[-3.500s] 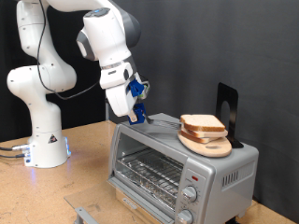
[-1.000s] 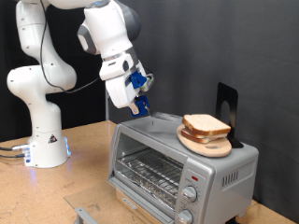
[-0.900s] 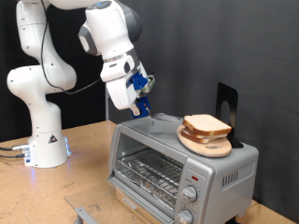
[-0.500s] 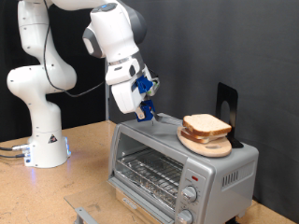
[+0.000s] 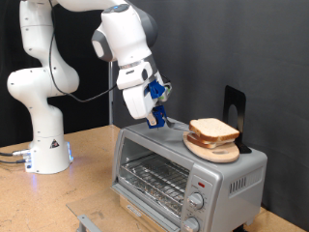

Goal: Make a piece of toast with the oven

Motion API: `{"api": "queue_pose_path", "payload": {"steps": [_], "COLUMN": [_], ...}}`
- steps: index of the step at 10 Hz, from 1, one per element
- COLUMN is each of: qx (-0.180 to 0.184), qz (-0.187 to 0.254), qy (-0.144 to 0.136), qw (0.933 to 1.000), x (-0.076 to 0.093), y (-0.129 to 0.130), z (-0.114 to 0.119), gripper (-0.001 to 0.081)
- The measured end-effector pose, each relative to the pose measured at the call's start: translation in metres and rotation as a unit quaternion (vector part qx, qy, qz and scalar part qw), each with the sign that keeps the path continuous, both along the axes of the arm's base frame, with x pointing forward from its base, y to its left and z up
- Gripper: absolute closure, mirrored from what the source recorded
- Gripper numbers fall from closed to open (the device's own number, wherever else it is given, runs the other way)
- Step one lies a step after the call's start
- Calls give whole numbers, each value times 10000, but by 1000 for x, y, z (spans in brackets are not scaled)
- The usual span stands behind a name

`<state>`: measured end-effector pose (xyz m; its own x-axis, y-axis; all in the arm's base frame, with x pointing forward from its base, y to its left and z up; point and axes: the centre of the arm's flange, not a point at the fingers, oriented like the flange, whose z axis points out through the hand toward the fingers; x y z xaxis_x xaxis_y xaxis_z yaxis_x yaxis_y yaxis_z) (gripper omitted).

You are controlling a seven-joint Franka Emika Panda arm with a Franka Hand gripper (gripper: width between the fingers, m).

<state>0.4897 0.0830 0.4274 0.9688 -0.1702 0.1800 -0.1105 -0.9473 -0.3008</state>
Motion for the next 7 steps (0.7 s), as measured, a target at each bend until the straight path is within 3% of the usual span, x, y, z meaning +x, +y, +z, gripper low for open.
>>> {"api": "queue_pose_path", "payload": {"steps": [7], "qx": [-186], "qz": [84], "qy": [47], "qw": [9998], "x": [21], "y": [35], "z": [-7], "gripper": [409]}}
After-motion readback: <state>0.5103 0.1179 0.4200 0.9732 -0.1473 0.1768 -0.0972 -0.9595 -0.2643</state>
